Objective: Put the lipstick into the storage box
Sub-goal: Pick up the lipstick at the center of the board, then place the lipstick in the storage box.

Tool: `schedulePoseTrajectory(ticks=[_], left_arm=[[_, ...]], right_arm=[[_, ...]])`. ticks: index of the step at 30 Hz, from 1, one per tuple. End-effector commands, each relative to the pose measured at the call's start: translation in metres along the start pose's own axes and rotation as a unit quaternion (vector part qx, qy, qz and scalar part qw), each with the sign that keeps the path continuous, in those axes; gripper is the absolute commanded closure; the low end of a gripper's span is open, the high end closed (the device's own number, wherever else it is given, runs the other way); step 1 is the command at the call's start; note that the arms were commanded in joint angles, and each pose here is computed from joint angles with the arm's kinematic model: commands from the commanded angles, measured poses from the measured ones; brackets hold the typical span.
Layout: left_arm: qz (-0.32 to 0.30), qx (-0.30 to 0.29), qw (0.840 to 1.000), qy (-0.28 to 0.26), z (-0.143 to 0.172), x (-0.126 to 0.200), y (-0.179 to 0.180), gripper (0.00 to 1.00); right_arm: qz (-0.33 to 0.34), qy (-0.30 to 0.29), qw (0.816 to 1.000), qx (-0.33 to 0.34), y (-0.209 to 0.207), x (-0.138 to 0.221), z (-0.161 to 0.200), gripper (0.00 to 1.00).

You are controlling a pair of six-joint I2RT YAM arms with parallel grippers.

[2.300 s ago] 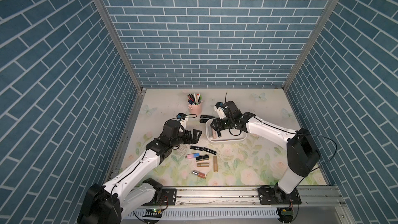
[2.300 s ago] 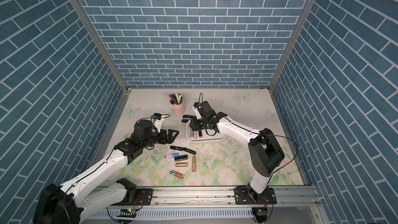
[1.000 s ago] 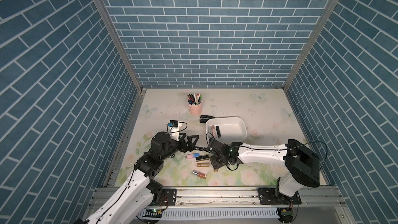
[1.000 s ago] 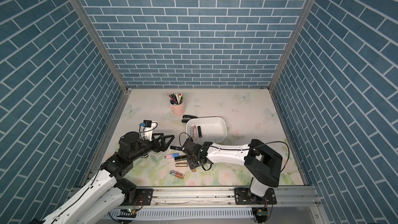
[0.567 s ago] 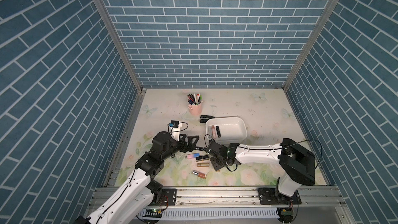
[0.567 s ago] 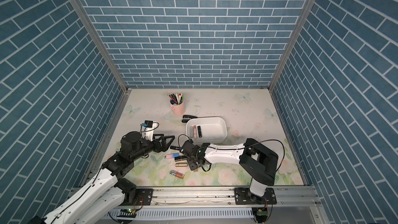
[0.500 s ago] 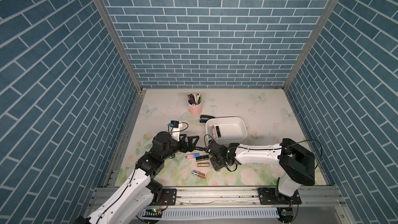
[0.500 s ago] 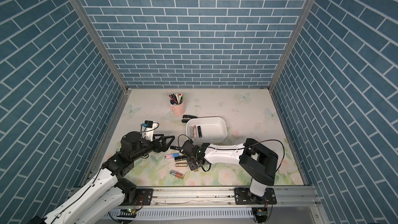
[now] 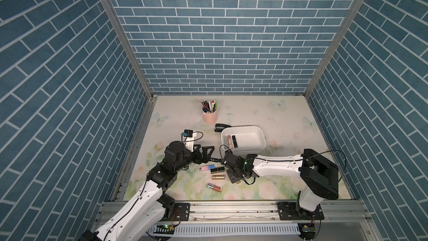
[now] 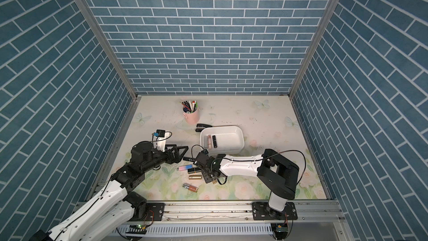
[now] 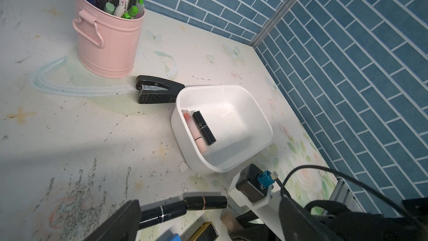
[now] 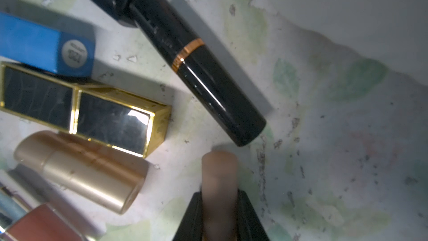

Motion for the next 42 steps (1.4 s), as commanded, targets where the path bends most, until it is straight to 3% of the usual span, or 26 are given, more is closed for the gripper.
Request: schedulePoseTrajectory(ticks=[1, 10, 18, 28, 42], left_arm=[[0.001, -0.003, 1.0, -0.002, 0.002, -0.002, 0.001, 0.0], [0.025, -0.012, 0.999, -0.017, -0.01, 0.001, -0.008, 0.0], [0.054, -0.033, 0.998, -0.023, -0.025, -0.002, -0.018, 0.0], [0.061, -0.043, 0.997, -0.014, -0.036, -0.016, -0.02, 0.0], [0.045, -0.05, 0.998, 0.02, -0.03, -0.039, -0.01, 0.0]], right_arm=[[-0.002, -0.018, 1.0, 0.002, 0.001, 0.02, -0.007, 0.84], [-0.084, -0.083, 0.993, -0.03, -0.011, 0.082, -0.049, 0.84], [-0.174, -0.171, 0.964, -0.103, -0.063, 0.136, -0.11, 0.83], [-0.188, -0.171, 0.955, -0.151, -0.109, 0.098, -0.16, 0.83], [-0.182, -0.114, 0.964, -0.158, -0.12, 0.026, -0.169, 0.83]])
Point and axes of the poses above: each gripper's point midway between its finger pads, its own x axis back along the fingers, its own y axis along the line the jaws close on, z = x × y, the point moved 8 cm from there along x, back along the fingers, and after that the axes turned 9 degrees about -x, right-handed, at the moved point
